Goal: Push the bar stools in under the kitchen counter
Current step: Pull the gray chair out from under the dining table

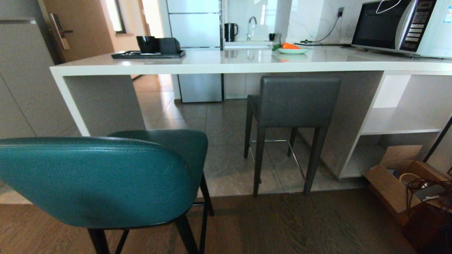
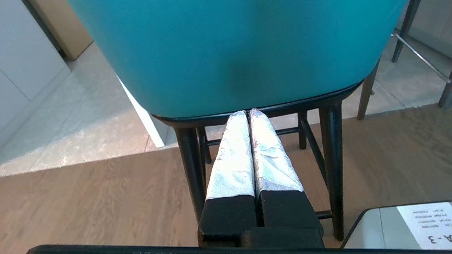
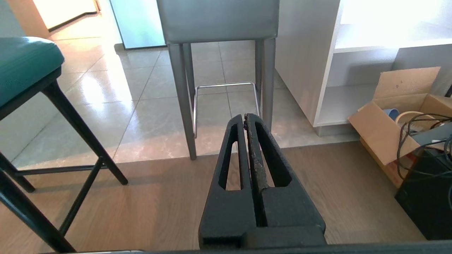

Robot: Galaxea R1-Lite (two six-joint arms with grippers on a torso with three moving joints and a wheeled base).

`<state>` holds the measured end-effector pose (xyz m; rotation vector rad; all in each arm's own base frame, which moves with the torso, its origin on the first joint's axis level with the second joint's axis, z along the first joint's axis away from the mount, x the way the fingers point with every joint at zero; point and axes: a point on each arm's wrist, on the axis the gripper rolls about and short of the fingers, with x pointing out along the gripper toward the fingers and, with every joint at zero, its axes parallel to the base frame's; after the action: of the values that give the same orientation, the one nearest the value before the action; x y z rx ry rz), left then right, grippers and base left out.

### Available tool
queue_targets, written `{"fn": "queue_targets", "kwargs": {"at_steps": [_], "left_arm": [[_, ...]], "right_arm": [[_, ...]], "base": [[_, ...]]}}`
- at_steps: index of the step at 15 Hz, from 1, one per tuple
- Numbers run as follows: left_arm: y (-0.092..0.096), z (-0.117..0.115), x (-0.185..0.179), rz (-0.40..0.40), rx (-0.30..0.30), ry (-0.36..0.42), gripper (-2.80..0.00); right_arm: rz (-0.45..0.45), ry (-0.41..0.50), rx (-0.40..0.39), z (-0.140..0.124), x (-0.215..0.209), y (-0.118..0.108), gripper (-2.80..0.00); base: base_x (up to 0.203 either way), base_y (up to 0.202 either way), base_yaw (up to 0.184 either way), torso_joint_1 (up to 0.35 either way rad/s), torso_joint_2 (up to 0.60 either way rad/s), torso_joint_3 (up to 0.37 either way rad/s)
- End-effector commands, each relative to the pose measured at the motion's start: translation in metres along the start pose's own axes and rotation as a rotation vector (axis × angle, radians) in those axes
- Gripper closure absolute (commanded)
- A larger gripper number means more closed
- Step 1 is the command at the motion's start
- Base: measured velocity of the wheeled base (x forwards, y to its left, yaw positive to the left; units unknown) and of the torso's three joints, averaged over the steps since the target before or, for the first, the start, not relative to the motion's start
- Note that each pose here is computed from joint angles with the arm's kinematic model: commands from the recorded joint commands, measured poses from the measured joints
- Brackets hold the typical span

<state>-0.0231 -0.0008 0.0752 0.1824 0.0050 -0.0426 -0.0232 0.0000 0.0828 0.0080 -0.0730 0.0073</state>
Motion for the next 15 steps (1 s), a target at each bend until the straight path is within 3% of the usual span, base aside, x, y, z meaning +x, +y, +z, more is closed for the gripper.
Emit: {"fn": "queue_targets", "kwargs": {"at_steps": [1,3,15], "left_arm": [[0.0000,-0.0005,0.0001,0.003,-0.016,0.000,0.00],[0.0001,-0.0006,0.0001,0.005,-0.098,0.001,0.00],[0.0003,-0.0004,0.0001,0.014,-0.127,0.000,0.00]], "right_arm": [[0.000,0.029,0.001,-0.0081,0.0018,-0.0001,0.00],[0.000,0.030,0.001,-0.0082,0.0018,-0.0001,0.00],[0.000,0.030,0.003,-0.0081,0.0018,-0.0001,0.00]], "base": [[0.000,0.000,0.000,0.000,0.00,0.000],[0.000,0.000,0.000,0.000,0.00,0.000],[0.000,0.000,0.000,0.000,0.00,0.000]]}}
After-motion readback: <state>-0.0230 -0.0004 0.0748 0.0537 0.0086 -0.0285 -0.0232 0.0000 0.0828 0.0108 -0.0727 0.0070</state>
